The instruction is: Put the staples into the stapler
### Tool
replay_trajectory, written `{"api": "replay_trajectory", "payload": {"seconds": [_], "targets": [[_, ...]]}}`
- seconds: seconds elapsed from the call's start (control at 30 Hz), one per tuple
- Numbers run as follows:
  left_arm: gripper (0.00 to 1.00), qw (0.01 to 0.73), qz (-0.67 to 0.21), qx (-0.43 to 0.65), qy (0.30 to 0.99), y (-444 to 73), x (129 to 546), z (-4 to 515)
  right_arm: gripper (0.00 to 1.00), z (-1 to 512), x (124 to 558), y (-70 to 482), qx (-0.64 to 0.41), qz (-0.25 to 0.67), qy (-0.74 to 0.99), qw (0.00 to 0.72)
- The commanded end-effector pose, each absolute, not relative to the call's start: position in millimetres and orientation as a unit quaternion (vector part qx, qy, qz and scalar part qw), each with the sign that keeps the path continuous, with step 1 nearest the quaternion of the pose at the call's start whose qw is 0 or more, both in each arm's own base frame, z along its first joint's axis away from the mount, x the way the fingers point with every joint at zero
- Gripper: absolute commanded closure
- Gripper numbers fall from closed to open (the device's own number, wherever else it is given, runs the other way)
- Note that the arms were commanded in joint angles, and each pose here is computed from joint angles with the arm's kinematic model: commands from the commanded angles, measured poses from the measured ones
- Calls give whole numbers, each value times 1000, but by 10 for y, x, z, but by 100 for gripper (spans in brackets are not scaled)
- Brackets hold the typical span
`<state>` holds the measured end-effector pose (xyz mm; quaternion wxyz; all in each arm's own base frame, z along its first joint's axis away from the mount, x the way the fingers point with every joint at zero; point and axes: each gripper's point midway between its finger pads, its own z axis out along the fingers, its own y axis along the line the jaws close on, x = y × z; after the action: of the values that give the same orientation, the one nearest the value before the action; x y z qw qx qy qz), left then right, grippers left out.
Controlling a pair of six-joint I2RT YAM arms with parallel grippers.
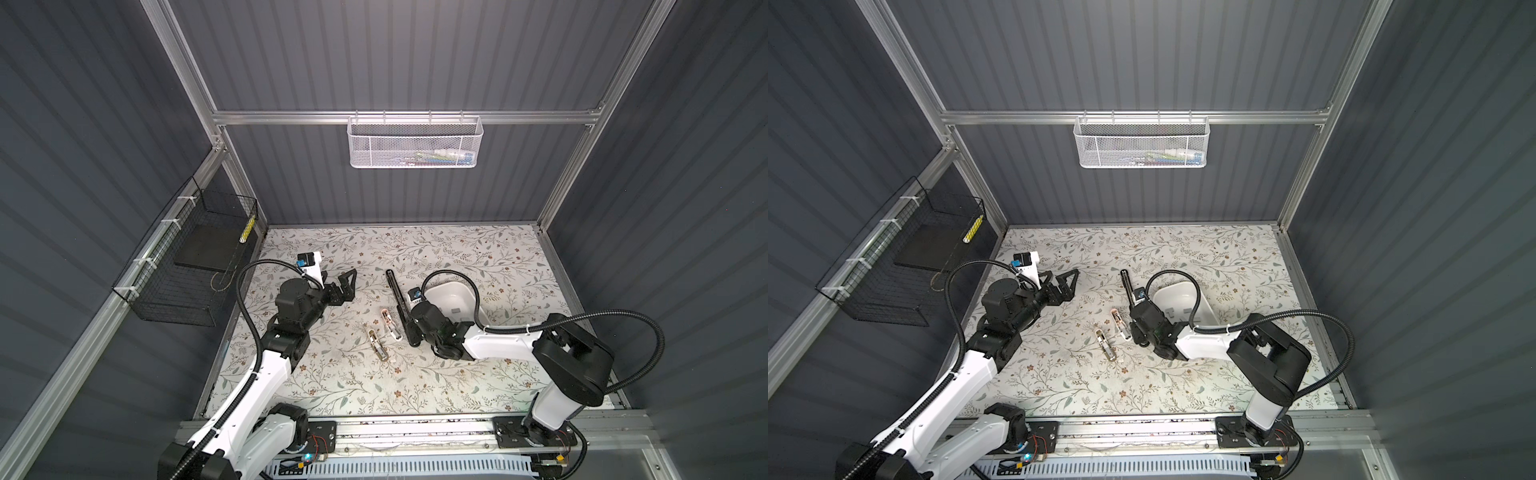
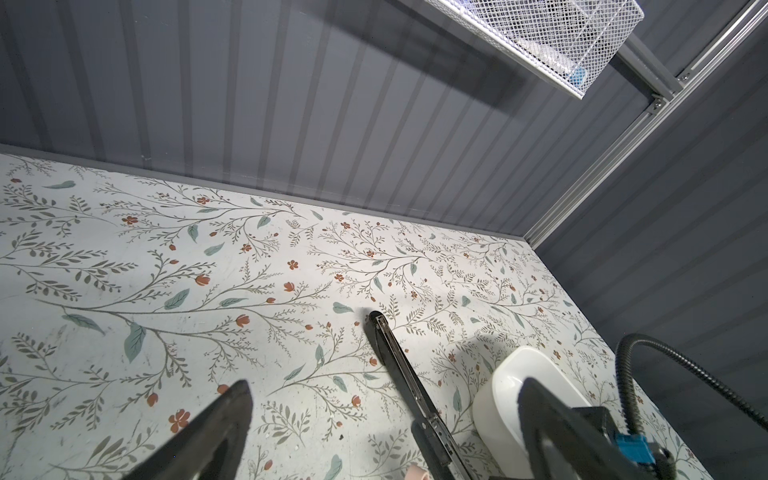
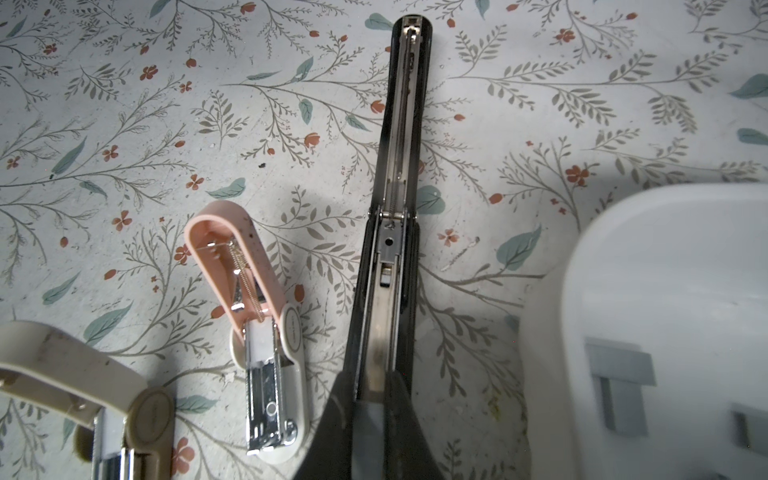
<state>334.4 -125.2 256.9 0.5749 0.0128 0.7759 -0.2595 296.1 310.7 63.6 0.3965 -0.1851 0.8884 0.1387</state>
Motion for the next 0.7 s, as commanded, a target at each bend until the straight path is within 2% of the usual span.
{"api": "replay_trajectory", "payload": {"seconds": [0.0, 0.67], "targets": [[0, 575, -269, 16, 772, -1274, 3300, 2573, 100, 567, 2964, 3128, -185, 132, 893, 389], [0, 576, -270, 16, 771, -1274, 3296, 2587, 100, 552, 2883, 3059, -181, 131, 898, 378]]}}
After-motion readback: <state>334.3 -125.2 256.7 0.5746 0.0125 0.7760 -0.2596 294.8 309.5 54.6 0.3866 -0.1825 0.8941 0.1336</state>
